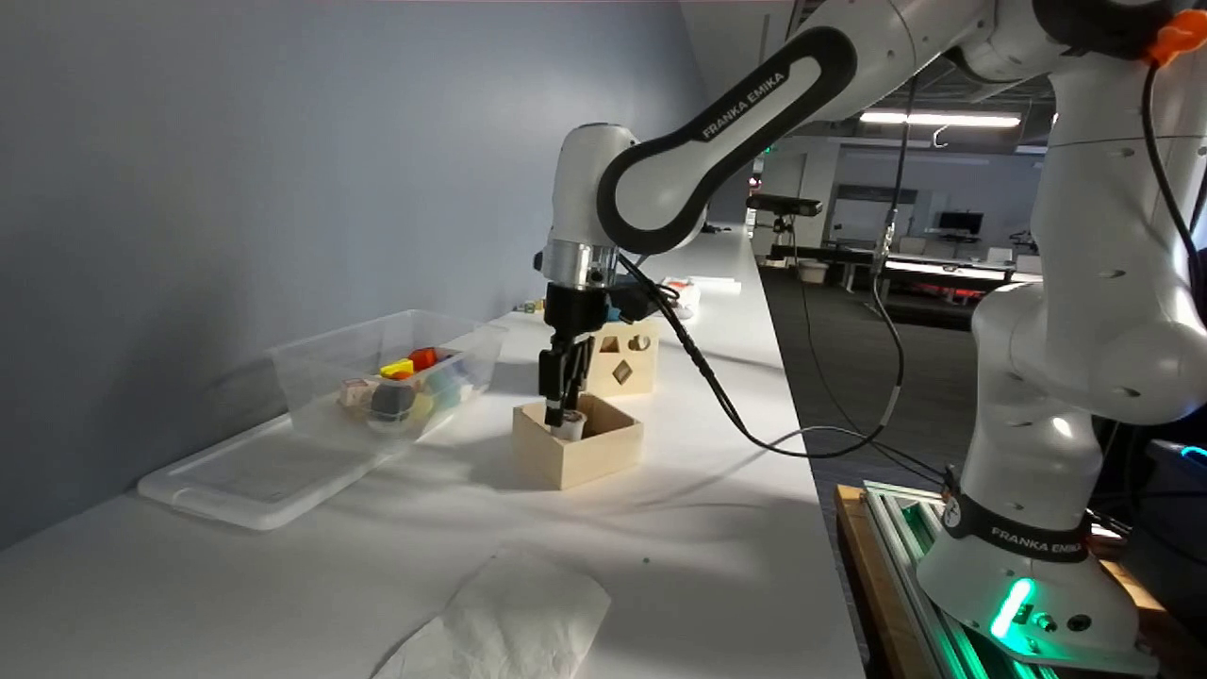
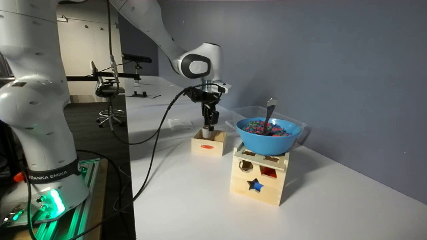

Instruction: Remove the white container from the lunchbox and put it in the wooden box

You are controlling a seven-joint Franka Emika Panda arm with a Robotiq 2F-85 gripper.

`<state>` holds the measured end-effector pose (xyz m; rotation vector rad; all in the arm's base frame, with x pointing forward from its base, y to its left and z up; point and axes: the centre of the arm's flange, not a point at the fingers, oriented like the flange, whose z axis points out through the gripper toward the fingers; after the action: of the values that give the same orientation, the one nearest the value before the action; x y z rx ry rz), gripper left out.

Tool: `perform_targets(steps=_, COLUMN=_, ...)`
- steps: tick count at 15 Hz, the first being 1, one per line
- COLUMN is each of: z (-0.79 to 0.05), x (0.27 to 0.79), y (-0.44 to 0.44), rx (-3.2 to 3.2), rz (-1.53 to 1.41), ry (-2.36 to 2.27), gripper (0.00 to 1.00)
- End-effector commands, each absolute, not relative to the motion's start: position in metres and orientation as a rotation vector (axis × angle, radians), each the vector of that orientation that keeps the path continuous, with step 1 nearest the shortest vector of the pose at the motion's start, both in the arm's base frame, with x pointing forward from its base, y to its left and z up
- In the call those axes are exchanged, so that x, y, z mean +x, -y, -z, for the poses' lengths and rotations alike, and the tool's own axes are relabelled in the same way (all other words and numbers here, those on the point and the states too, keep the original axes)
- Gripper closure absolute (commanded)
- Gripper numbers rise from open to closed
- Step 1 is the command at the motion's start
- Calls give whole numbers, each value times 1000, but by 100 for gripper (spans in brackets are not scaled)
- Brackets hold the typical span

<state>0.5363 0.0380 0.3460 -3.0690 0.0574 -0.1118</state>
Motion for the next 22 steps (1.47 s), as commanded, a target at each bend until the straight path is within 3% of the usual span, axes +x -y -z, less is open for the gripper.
perform_targets(steps=1, z=-336, x=541, y=-45, rx=-3076, rz=100, ry=-63, gripper=71)
perform_targets(steps=11, z=-330, x=537, y=-41, rx=-3053, rz=86, ry=-59, gripper=71)
perform_targets(steps=12, z=-330, x=537, y=-40, rx=-3049, rz=85, ry=-62, gripper=21)
perform_targets(steps=14, z=-329, x=536, y=-39, rx=-3042, rz=84, ry=-68, gripper=16)
perform_targets(steps=16, z=-330, x=536, y=-38, rx=-3036, rz=84, ry=-74, gripper=2)
perform_targets(steps=22, z=-358, x=527, y=-22, rx=-3019, rz=173, ry=-56, gripper=0)
